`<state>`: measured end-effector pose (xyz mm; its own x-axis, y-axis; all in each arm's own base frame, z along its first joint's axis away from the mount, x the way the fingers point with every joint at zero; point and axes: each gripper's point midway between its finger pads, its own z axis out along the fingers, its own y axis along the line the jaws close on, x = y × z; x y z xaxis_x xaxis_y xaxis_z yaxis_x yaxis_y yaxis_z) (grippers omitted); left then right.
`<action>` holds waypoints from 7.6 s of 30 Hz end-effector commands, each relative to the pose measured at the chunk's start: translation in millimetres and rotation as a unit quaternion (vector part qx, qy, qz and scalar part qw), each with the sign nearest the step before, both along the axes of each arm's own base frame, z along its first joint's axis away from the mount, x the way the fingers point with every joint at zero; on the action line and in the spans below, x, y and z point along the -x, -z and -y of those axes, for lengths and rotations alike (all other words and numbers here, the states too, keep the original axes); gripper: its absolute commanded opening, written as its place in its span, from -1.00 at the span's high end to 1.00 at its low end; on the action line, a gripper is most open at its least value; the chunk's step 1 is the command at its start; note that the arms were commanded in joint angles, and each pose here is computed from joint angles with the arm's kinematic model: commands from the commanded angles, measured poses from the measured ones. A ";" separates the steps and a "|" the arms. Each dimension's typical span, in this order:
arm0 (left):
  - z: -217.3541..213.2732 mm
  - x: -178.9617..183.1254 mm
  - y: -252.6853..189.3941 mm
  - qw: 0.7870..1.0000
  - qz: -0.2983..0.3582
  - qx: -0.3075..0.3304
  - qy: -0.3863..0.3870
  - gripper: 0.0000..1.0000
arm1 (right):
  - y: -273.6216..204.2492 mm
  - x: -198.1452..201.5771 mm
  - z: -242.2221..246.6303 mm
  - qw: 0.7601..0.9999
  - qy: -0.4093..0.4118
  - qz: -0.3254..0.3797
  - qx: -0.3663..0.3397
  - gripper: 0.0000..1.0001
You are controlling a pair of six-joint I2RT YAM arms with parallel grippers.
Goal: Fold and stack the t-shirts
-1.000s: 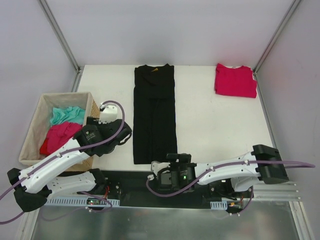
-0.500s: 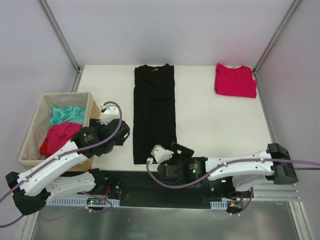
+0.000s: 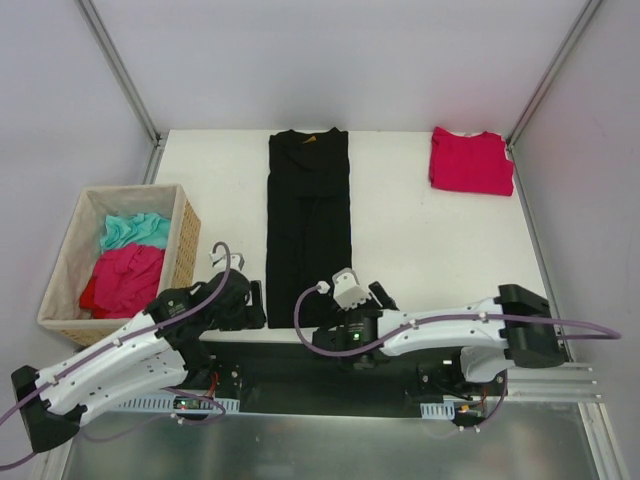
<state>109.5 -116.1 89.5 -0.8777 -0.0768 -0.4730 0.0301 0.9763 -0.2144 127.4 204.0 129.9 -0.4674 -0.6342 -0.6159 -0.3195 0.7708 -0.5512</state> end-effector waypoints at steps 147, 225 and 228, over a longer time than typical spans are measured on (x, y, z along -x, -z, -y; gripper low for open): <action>60.7 -162.9 -57.3 0.988 0.062 0.143 -0.002 0.78 | 21.2 -154.0 -77.4 0.941 -0.002 -0.231 -0.249 0.99; 74.3 -223.0 -117.3 0.990 0.054 0.125 0.038 0.82 | -60.1 -218.0 -73.6 0.954 0.021 -0.184 -0.235 -0.99; 74.8 -209.6 -87.6 0.994 0.022 0.102 0.039 0.40 | -29.6 -208.6 -73.6 0.954 0.028 -0.212 -0.212 -0.97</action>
<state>342.7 -194.1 212.9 -0.8133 -0.1669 -0.5574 0.1378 0.8755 -0.4632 347.1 289.9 202.4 -0.6990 -0.2983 -0.6500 -0.4193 0.9072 0.0345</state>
